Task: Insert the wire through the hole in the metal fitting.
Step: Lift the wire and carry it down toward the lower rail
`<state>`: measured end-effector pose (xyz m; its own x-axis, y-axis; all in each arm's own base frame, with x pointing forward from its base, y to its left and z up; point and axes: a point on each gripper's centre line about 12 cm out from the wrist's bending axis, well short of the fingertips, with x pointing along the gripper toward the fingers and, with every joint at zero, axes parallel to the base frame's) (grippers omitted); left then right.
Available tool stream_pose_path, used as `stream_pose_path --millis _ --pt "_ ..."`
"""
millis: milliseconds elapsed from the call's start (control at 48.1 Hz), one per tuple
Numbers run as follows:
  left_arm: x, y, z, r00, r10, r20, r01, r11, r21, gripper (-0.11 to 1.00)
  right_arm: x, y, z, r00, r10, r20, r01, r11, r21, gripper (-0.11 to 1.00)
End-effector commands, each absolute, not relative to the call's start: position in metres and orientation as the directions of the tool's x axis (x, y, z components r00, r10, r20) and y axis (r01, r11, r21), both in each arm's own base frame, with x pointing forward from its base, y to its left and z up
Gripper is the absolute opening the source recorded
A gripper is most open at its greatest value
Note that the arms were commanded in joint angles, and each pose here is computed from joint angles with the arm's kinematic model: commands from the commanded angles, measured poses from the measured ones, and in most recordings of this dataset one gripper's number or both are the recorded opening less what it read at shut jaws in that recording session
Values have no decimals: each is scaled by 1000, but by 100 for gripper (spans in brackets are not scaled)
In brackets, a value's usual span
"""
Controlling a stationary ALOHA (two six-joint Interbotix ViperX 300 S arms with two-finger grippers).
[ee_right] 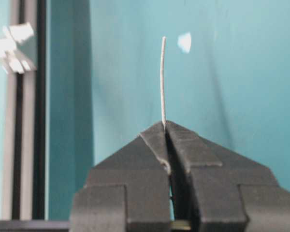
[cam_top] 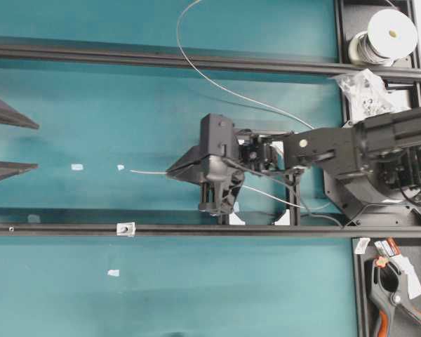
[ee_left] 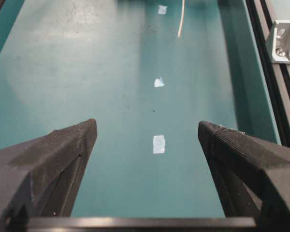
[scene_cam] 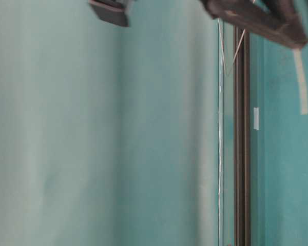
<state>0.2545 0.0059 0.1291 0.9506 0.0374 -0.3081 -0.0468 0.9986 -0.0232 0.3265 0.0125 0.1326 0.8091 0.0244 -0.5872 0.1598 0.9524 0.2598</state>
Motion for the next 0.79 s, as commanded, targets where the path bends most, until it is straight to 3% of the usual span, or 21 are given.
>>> stream_pose_path --millis 0,520,769 --pt "257 6 135 958 37 -285 -47 999 -26 76 327 10 153 845 23 -534 139 955 260 0" --pt "259 6 137 961 37 -274 -46 999 -25 76 291 -9 203 837 -28 -547 173 961 217 0" --pt "259 6 141 964 37 -264 -46 999 -26 76 271 -9 199 859 -27 -511 170 957 235 0"
